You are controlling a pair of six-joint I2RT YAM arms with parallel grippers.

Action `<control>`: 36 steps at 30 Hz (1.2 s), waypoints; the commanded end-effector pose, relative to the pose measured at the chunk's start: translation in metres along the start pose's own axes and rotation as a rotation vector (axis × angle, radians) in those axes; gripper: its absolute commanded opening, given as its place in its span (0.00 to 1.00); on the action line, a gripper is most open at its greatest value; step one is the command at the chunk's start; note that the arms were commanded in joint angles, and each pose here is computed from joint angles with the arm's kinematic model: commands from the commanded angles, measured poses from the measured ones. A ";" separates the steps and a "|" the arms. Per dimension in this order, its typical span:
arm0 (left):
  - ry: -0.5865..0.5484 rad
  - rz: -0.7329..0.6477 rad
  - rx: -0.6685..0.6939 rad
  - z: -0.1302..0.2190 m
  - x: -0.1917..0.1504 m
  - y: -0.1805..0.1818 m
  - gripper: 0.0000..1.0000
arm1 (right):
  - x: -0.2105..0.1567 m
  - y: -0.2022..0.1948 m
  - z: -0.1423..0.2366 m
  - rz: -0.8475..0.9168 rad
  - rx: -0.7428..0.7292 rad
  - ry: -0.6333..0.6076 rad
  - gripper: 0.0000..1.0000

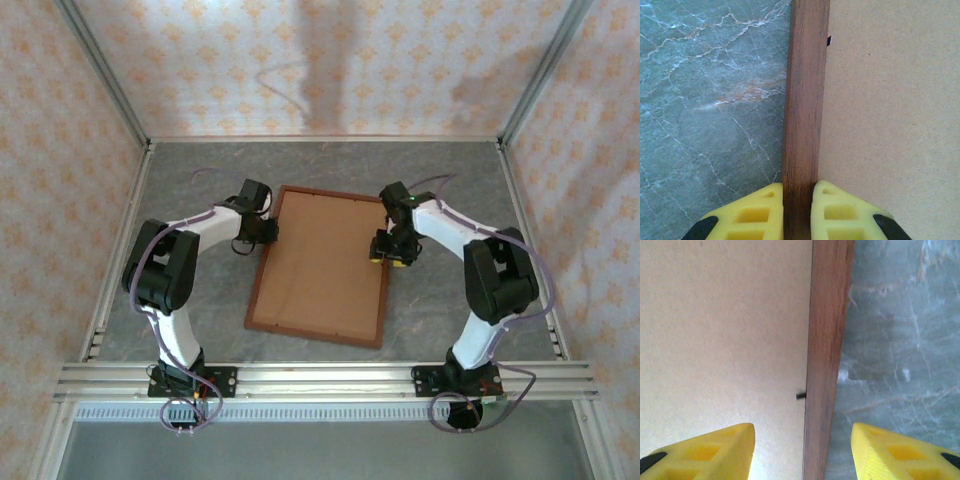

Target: Put the photo into the frame

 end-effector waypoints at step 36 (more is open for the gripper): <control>0.115 0.044 0.063 -0.012 -0.031 0.012 0.08 | -0.107 -0.007 -0.031 0.045 -0.039 0.292 0.38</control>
Point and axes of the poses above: each hand's point on the last joint's axis, 136 mm out from that joint toward the fingers, its own z axis back along the fingers, its own y axis along the line the jaws close on, x = y × z, the point moved 7 cm from there along z, back along the fingers, and after that the axes turned 3 degrees about z, right-handed, at the moved point
